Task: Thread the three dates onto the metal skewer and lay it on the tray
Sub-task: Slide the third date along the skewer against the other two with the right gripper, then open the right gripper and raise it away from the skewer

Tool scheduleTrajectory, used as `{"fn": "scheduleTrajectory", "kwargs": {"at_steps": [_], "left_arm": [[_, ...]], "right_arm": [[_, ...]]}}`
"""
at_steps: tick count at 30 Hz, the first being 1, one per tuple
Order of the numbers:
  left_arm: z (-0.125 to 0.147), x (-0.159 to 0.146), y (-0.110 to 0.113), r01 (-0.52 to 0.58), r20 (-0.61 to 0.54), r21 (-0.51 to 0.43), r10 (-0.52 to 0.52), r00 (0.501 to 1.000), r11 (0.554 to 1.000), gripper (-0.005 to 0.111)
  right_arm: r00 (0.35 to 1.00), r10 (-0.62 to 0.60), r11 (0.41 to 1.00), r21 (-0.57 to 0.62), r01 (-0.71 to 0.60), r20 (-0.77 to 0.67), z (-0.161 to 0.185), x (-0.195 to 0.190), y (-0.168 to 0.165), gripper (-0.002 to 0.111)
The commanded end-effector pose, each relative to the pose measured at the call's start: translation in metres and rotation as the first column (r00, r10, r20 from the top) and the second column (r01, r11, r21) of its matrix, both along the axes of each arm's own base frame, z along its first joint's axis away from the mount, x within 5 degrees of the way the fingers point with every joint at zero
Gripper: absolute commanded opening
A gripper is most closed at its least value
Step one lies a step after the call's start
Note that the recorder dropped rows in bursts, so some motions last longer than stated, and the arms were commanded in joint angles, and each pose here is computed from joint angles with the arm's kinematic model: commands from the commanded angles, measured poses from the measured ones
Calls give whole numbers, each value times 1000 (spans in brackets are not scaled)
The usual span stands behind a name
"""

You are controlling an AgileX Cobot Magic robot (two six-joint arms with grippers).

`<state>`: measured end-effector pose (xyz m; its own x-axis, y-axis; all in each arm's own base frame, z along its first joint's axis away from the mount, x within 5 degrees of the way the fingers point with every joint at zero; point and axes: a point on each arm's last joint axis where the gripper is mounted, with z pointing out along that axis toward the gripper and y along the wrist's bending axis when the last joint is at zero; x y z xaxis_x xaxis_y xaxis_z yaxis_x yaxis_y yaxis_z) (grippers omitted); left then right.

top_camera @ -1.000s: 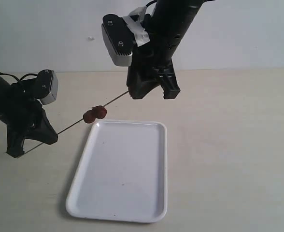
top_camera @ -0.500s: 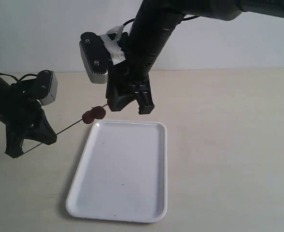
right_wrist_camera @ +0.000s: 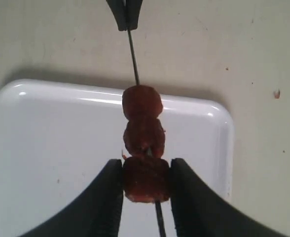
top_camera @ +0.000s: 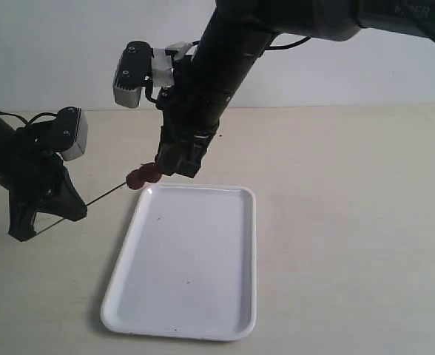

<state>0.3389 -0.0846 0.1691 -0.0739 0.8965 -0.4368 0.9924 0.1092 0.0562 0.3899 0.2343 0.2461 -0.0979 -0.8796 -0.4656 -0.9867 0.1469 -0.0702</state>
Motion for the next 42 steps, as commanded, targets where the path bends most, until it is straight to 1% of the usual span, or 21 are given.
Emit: {"fn": "scheduleTrajectory", "kwargs": {"at_steps": [1,3,7,8,10,12,14,20,24,26,29,31,32,34,36,38,40,42], "left_arm": [[3,1,-3,-14,8,-17,14,1000,1000,0],[3,1,-3,-14,8,-17,14,1000,1000,0],[3,1,-3,-14,8,-17,14,1000,1000,0],[3,1,-3,-14,8,-17,14,1000,1000,0],[3,1,-3,-14,8,-17,14,1000,1000,0],[3,2,-3,-15,10,-17,15,1000,1000,0],[3,2,-3,-16,11,-17,16,1000,1000,0],[3,2,-3,-18,15,-16,18,1000,1000,0],[3,2,-3,-19,17,-18,19,1000,1000,0],[3,2,-3,-20,19,-18,21,1000,1000,0],[3,3,-3,-21,20,-18,21,1000,1000,0],[3,3,-3,-21,20,-18,21,1000,1000,0],[3,3,-3,-26,18,-18,27,999,999,0],[3,3,-3,-56,4,-25,56,998,998,0],[4,3,-5,-142,-38,-54,140,989,988,0],[6,3,-6,-273,-107,-76,265,958,959,0],[11,6,-6,-389,-165,-82,372,913,918,0],[18,8,-7,-506,-226,-77,479,848,859,0]], "right_arm": [[1000,-13,1000,15,13,-11,3,-1,3,32],[999,-16,1000,9,16,-33,2,-3,2,32],[1000,-11,1000,-25,10,-15,1,-2,0,33],[1000,-8,999,-41,7,-6,0,-1,-2,36],[1000,-8,998,-62,8,3,0,0,-4,46],[1000,-31,998,-59,30,-7,0,0,-4,57],[999,-37,998,-56,37,-5,0,0,-3,63],[998,-47,998,-37,48,33,7,1,-3,64],[997,-46,999,-16,47,68,27,-5,-7,64],[995,-39,999,-27,41,89,38,-9,-10,63],[993,-66,997,-39,71,101,55,-16,-18,62],[988,-101,990,-83,111,118,63,-20,-25,59],[986,-121,986,-101,134,118,66,-21,-28,56],[978,-163,972,-148,182,130,75,-24,-40,45],[969,-210,959,-163,231,132,84,-26,-54,31],[946,-291,942,-132,309,143,97,-22,-77,13],[904,-402,903,-99,418,145,108,-19,-103,0],[823,-555,824,-53,563,120,118,-17,-132,0]]}}
